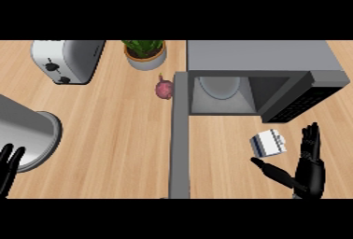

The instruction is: Pick up the milk, place it into the microwave and close the microwave

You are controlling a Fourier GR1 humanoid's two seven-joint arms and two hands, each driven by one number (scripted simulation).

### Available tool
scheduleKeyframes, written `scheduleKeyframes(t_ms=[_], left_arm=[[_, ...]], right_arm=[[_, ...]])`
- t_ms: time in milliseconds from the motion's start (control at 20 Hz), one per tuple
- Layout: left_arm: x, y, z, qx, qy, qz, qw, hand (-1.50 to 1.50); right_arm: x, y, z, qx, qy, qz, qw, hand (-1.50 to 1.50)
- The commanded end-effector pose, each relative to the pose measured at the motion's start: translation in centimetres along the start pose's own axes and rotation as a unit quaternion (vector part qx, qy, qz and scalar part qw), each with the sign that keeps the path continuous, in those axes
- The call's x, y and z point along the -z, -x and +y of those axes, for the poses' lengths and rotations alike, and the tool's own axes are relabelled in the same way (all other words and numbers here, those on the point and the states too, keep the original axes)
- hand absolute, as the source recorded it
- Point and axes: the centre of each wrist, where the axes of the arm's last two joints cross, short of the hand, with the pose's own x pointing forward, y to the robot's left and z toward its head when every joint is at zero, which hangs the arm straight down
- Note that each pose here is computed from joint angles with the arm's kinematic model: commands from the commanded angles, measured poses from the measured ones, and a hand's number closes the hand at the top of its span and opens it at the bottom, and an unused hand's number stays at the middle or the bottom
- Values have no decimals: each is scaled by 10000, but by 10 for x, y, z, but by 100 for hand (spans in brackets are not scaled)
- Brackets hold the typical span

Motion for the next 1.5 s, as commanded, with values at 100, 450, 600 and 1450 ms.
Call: scheduleKeyframes(t_ms=[100, 450, 600, 1450], left_arm=[[3, -2, 7, -2, 38, -20, 10000, -150], [-3, 8, -4, 3, 41, 2, 10000, -150], [6, 6, -1, -10, 71, 69, 10000, -150], [-6, 7, 11, -61, 77, 2, 10000, -150]], right_arm=[[4, 20, -17, -118, -52, 159, 9998, -150], [-16, 54, -23, -255, 11, 400, 9989, -150], [0, 70, -15, -30, -161, 449, 9989, -150], [4, 87, -8, 454, -227, 360, 9981, -150]])
